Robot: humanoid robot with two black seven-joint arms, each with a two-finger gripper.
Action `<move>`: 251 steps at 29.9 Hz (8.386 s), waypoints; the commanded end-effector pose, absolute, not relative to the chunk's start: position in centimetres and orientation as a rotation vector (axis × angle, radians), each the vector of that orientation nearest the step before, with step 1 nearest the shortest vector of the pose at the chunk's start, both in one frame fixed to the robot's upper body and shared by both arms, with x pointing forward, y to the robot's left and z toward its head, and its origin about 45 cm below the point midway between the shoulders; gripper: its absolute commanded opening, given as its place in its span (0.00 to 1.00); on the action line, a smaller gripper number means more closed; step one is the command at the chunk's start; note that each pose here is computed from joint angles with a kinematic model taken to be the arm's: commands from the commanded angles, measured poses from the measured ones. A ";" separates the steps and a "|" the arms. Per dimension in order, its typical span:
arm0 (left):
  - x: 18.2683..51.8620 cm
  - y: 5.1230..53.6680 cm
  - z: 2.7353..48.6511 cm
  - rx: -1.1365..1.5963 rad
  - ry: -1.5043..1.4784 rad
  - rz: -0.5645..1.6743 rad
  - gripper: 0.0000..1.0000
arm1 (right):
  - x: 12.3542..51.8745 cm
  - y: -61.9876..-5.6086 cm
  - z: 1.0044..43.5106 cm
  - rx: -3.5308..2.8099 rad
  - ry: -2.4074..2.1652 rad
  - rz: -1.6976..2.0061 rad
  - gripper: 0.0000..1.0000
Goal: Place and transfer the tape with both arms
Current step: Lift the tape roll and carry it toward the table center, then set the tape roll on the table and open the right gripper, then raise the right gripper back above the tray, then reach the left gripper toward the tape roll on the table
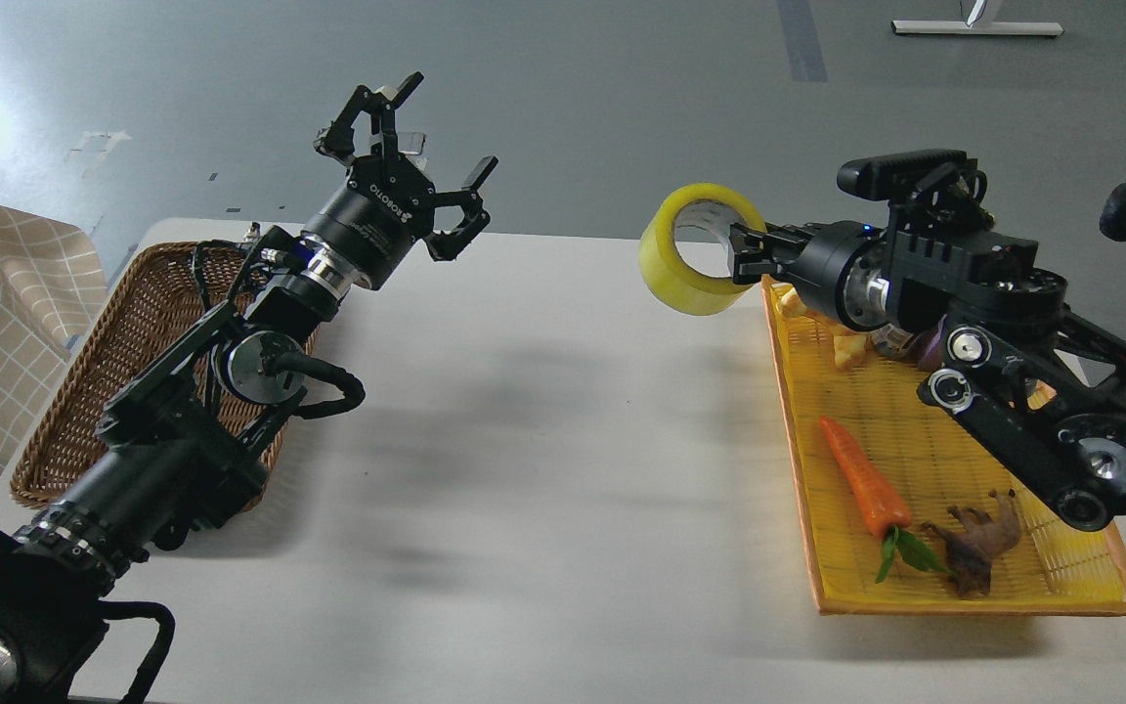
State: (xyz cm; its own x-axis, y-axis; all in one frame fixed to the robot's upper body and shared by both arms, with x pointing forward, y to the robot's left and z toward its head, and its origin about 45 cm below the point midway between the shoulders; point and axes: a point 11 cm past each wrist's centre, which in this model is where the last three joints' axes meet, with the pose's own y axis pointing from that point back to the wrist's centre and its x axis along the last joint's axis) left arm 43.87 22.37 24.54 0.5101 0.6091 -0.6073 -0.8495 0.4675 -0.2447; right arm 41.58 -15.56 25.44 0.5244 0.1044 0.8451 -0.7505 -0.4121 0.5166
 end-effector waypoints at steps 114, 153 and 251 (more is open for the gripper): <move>43.9 22.9 24.5 -0.580 0.477 0.951 1.00 | 41.6 -17.5 26.6 2.297 -0.854 0.516 1.00; 44.3 24.7 25.3 -0.565 0.438 0.976 1.00 | 43.5 -25.2 30.6 3.255 -1.636 -1.070 1.00; 38.9 20.3 18.4 0.923 -1.203 0.367 1.00 | 41.6 -29.3 25.1 3.054 -1.771 -1.130 1.00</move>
State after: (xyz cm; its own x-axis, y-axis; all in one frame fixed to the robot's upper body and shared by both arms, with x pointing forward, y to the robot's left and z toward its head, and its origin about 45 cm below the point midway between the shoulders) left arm 38.77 20.14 18.89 0.3737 -0.1651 0.9127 -0.6737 0.6281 0.3895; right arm 41.72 -29.05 25.29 0.4121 -0.5584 -0.7199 -0.8873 -0.4256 -0.1778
